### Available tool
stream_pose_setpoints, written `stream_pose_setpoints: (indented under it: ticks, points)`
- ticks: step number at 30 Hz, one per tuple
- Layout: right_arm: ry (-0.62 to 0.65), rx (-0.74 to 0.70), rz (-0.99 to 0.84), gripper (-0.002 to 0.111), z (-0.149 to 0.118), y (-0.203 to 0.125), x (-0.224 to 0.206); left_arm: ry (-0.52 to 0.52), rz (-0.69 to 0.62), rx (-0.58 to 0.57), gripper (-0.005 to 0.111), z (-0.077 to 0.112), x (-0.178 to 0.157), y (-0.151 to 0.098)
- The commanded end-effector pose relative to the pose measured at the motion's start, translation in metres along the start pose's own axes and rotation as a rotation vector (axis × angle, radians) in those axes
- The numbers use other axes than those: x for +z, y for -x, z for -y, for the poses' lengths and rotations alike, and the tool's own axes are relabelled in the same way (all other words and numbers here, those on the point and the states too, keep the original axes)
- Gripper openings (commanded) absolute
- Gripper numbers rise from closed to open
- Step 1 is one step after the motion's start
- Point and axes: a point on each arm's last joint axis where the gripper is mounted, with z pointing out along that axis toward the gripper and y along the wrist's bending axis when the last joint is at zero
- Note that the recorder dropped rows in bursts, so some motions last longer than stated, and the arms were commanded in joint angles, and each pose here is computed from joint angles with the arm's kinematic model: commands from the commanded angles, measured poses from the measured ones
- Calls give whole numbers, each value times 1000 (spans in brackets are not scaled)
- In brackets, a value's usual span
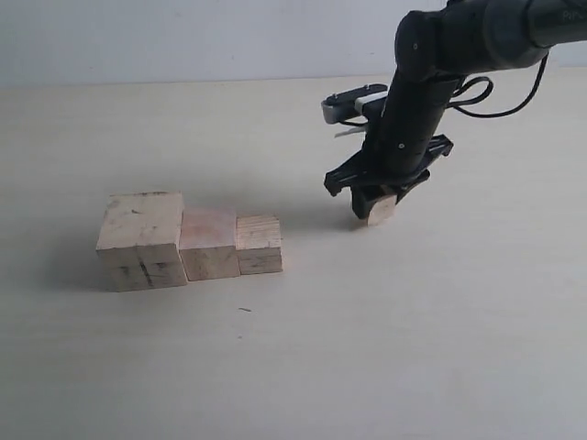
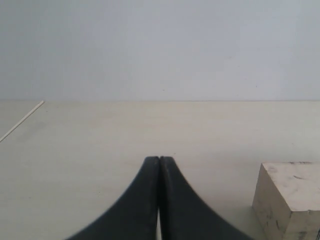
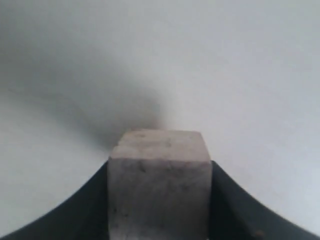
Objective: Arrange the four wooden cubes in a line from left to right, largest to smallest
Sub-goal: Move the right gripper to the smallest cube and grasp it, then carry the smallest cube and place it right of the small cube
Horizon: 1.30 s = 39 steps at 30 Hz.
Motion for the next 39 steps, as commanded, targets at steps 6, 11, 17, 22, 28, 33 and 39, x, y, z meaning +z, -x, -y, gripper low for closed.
stream_pose_setpoints:
  ticks: [6, 11, 17, 22, 28, 33, 39]
  points:
    - [98, -757, 62, 0, -53, -12, -42, 4, 10, 2, 0, 0, -1, 1]
    - [147, -874, -18, 0, -58, -15, -9, 4, 10, 2, 0, 0, -1, 1]
    - [181, -959, -34, 0, -59, -15, 12, 4, 10, 2, 0, 0, -1, 1]
    - [209, -1014, 39, 0, -63, -11, 14, 4, 10, 2, 0, 0, -1, 1]
    - [220, -1067, 78, 0, -67, -9, 14, 4, 10, 2, 0, 0, -1, 1]
    - [226, -1157, 52, 0, -83, -11, 28, 4, 10, 2, 0, 0, -1, 1]
    - [187, -1175, 26, 0, -87, -12, 35, 4, 10, 2, 0, 0, -1, 1]
